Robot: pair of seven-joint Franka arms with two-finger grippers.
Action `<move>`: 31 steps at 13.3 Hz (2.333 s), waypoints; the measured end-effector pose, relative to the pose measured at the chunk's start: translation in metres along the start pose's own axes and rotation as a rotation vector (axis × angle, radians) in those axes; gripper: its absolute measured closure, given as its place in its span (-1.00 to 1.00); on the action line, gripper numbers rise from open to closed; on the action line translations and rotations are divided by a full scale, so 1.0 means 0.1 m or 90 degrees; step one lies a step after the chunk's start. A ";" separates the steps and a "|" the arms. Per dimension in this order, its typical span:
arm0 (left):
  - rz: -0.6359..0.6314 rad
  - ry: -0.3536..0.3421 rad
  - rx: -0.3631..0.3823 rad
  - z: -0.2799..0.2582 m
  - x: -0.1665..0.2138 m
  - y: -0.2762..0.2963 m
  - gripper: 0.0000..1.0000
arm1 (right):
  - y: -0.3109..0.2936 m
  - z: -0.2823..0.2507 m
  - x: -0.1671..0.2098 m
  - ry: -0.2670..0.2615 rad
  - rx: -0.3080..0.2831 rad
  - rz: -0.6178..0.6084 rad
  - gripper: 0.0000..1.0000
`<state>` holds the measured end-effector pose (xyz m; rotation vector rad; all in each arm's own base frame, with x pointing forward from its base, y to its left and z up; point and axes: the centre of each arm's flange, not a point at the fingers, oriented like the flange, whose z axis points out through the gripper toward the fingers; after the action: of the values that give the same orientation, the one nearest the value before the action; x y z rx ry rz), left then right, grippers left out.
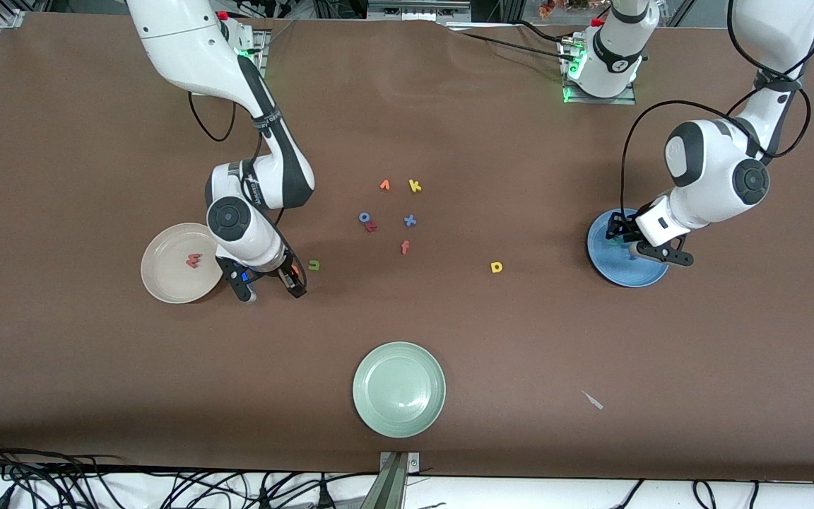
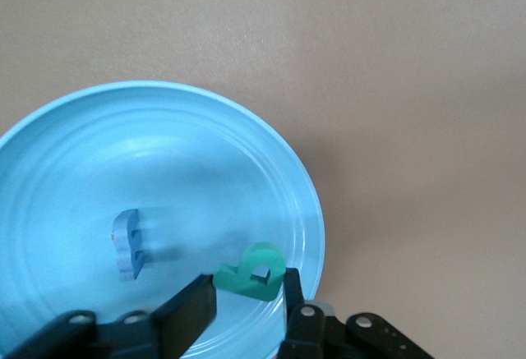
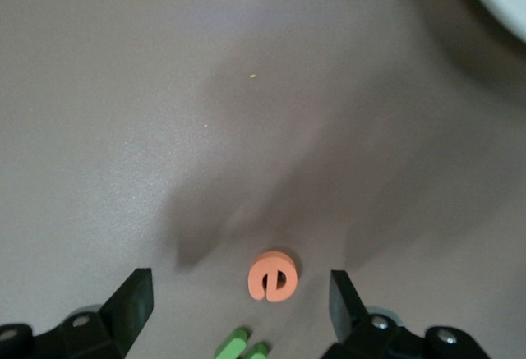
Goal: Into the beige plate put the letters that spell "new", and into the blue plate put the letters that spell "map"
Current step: 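Place teal b and orange e on their plates with both grippers, then reach the left gripper to yellow a while the right gripper reaches green u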
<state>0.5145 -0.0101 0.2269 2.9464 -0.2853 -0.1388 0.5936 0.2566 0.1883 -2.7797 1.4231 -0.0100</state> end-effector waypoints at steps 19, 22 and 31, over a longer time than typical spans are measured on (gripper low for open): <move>-0.131 0.054 -0.021 0.56 0.95 2.38 -0.52 | 0.07 0.07 -0.12 0.006 0.018 -0.053 0.44; -0.141 0.051 -0.007 0.72 0.95 2.29 -0.50 | 0.17 -0.07 0.20 0.001 -0.021 -0.146 0.44; -0.133 0.043 0.019 0.98 0.90 2.46 -0.38 | 0.97 -0.48 1.15 -0.050 -0.085 -0.383 0.44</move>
<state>0.5466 -0.2820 0.1697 2.9966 0.0310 -0.0637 0.5815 0.1058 0.2345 -3.1546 0.5467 0.1881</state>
